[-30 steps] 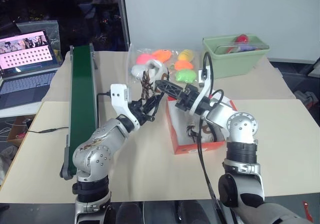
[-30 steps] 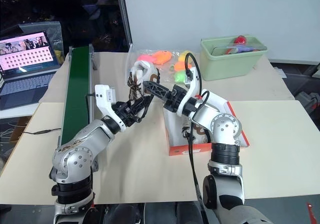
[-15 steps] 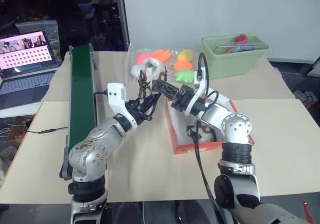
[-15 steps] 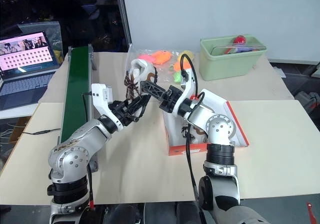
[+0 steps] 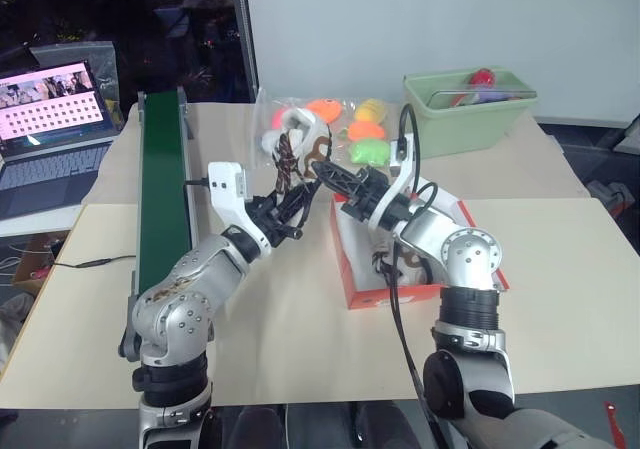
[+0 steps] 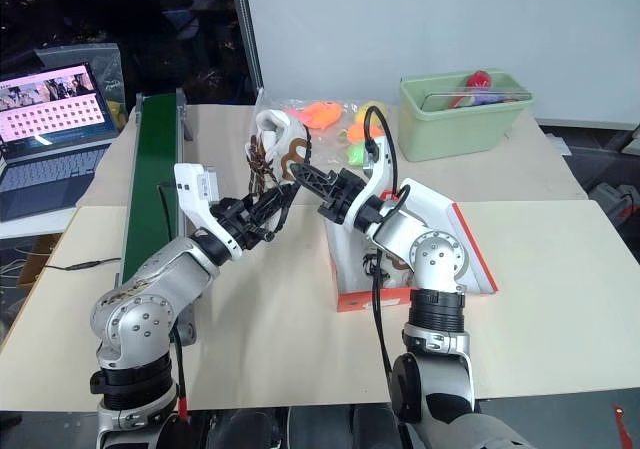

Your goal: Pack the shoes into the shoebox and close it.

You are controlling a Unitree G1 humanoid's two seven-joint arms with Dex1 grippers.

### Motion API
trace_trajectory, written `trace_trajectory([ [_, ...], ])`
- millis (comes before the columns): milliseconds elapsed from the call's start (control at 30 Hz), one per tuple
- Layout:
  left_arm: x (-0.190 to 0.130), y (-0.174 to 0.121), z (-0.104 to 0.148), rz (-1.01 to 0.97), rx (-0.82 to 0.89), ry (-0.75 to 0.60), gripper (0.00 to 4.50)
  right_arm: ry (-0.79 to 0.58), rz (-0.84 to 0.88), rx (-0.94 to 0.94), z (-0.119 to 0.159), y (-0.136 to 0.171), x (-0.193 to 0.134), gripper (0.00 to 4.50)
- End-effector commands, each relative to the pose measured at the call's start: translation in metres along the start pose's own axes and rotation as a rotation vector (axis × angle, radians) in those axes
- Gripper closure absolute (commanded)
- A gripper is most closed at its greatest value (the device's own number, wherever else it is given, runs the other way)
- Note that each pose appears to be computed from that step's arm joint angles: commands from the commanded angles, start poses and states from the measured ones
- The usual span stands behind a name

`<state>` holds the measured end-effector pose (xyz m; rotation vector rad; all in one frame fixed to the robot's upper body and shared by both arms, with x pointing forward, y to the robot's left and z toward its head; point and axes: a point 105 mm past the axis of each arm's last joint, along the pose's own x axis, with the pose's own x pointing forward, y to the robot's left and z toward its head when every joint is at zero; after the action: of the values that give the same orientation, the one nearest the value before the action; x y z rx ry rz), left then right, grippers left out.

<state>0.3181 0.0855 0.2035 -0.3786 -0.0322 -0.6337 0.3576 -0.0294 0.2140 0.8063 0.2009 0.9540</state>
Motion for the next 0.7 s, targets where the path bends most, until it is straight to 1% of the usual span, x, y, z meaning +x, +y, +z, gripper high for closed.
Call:
trace_trajectory([
  [33, 0.006, -0.016, 0.002, -0.074, 0.011, 0.003, 3.39, -0.008, 0.189, -0.005, 0.004, 0.049, 0.012, 4.17],
  [233, 0.005, -0.014, -0.005, -0.064, 0.030, 0.033, 3.39, -0.063, 0.196, 0.061, 0.012, 0.061, 0.017, 4.17],
  [300, 0.003, -0.014, -0.003, -0.058, 0.032, 0.016, 3.39, -0.090, 0.167, 0.065, 0.015, 0.061, 0.019, 4.17],
  [333, 0.002, -0.016, -0.002, -0.072, 0.038, 0.011, 2.60, -0.104, 0.154, 0.065, 0.017, 0.061, 0.019, 4.17],
  [367, 0.001, -0.018, -0.003, -0.082, 0.056, 0.016, 2.47, -0.113, 0.138, 0.059, 0.018, 0.060, 0.019, 4.17],
  [400, 0.000, -0.020, -0.004, -0.088, 0.079, 0.024, 2.13, -0.122, 0.126, 0.059, 0.020, 0.059, 0.019, 4.17],
  [433, 0.000, -0.021, -0.005, -0.092, 0.100, 0.031, 1.64, -0.136, 0.117, 0.065, 0.022, 0.058, 0.019, 4.17],
  [467, 0.000, -0.022, -0.006, -0.093, 0.109, 0.031, 1.35, -0.153, 0.105, 0.072, 0.024, 0.057, 0.018, 4.17],
  [500, -0.001, -0.022, -0.005, -0.091, 0.109, 0.028, 0.96, -0.183, 0.076, 0.083, 0.029, 0.052, 0.018, 4.17],
  [633, -0.003, -0.020, -0.008, -0.083, 0.141, 0.035, 0.96, -0.291, -0.054, 0.096, 0.051, 0.026, 0.013, 4.17],
  [700, -0.003, -0.020, -0.009, -0.082, 0.144, 0.035, 0.96, -0.336, -0.116, 0.065, 0.061, 0.015, 0.009, 4.17],
])
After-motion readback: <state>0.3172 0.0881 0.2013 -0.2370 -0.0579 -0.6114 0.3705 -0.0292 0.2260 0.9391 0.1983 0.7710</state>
